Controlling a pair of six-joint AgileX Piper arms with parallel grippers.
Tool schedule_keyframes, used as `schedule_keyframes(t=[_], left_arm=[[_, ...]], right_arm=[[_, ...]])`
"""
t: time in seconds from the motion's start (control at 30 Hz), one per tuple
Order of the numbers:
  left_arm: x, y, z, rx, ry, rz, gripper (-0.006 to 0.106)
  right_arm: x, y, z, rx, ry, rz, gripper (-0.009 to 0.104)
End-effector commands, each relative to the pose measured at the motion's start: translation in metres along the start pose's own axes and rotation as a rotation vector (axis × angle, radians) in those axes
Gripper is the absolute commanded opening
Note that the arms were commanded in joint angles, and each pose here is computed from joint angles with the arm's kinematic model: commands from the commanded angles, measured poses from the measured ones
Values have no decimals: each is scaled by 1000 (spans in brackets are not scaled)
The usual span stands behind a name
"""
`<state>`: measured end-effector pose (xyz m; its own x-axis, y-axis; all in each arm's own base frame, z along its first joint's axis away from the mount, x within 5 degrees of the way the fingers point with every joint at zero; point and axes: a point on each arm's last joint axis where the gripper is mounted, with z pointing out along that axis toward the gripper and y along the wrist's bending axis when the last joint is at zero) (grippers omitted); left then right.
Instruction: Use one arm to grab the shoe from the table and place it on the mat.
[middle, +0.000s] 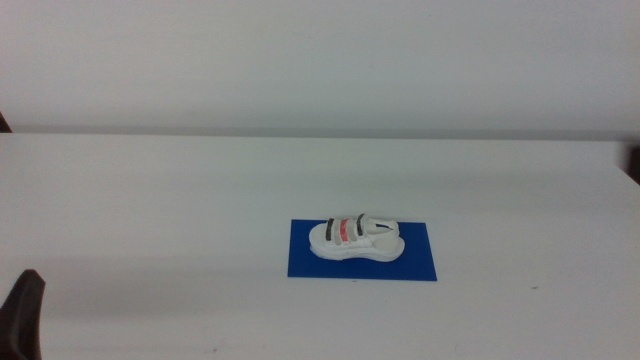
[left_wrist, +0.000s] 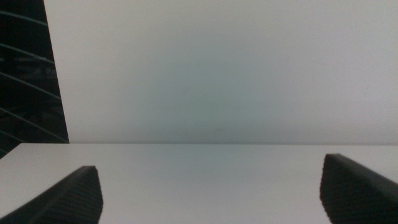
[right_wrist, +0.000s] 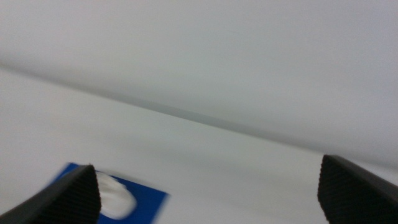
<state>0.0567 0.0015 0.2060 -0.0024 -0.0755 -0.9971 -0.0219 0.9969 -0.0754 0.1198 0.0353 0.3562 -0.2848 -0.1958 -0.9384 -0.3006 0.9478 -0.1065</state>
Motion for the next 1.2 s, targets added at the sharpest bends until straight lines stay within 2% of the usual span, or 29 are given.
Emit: schedule_keyframes(t=[0.0,0.2,0.5,0.7,0.9,1.17], left_arm=[[11,1,-1,4,-9,-8,94],[11,1,-1,4,-9,-8,94],[11,1,-1,4,-9,-8,94],[11,1,-1,4,-9,-8,94],[11,1,-1,4,-9,-8,94],[11,1,-1,4,-9,-8,94]], right_arm=[[34,-8,-18,101,-37,49,93],[65,-11,-37,218,-93,93,93],[73,-9,-37,207,-97,123,93],[124,-1,-28,238,-363,100,93],[170,6,-16,223,-369,149,93],[173,6,-15,227,-354,147,93]])
